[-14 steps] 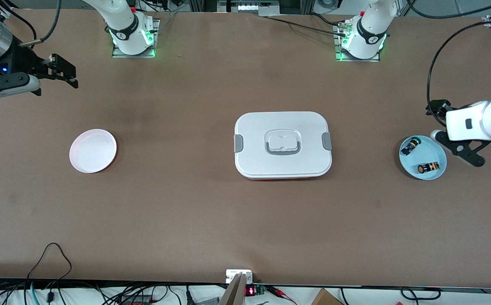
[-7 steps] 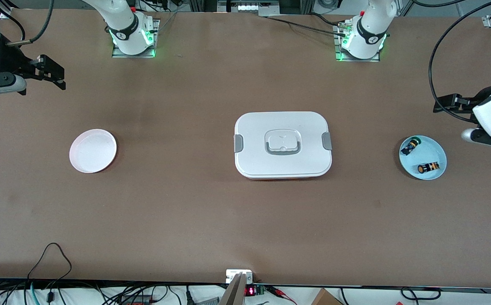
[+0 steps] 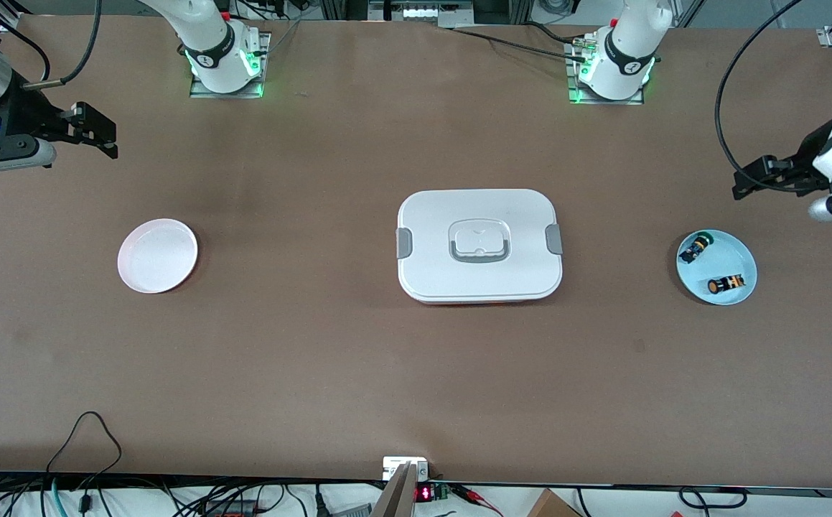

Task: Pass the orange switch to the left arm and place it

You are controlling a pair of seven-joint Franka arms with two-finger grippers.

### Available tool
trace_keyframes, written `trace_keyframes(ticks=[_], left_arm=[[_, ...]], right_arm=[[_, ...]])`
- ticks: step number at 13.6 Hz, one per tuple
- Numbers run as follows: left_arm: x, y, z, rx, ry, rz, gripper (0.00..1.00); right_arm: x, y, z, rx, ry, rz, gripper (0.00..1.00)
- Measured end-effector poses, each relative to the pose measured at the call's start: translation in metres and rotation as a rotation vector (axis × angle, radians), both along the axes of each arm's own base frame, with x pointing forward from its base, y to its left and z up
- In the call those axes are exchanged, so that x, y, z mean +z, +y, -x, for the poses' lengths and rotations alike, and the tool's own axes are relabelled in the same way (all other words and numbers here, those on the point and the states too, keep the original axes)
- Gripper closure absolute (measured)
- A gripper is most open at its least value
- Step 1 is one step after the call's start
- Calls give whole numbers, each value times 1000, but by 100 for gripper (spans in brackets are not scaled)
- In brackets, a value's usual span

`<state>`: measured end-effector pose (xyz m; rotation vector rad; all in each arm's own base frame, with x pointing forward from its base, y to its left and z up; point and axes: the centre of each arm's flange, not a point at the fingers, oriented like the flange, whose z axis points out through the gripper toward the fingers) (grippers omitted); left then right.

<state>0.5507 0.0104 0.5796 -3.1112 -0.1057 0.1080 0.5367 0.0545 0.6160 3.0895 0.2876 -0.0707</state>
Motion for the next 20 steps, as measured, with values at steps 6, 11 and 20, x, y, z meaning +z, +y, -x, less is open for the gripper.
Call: trace_keyframes(ticks=[6, 11, 20], left_arm=[[3, -17, 8, -30, -2, 0, 0], [3, -16, 8, -31, -2, 1, 0], [4, -16, 5, -31, -12, 1, 0]], right_arm=[[-1, 1, 0, -44, 2, -2, 0], [0, 7, 1, -38, 0, -6, 0], [0, 7, 1, -42, -1, -7, 0]])
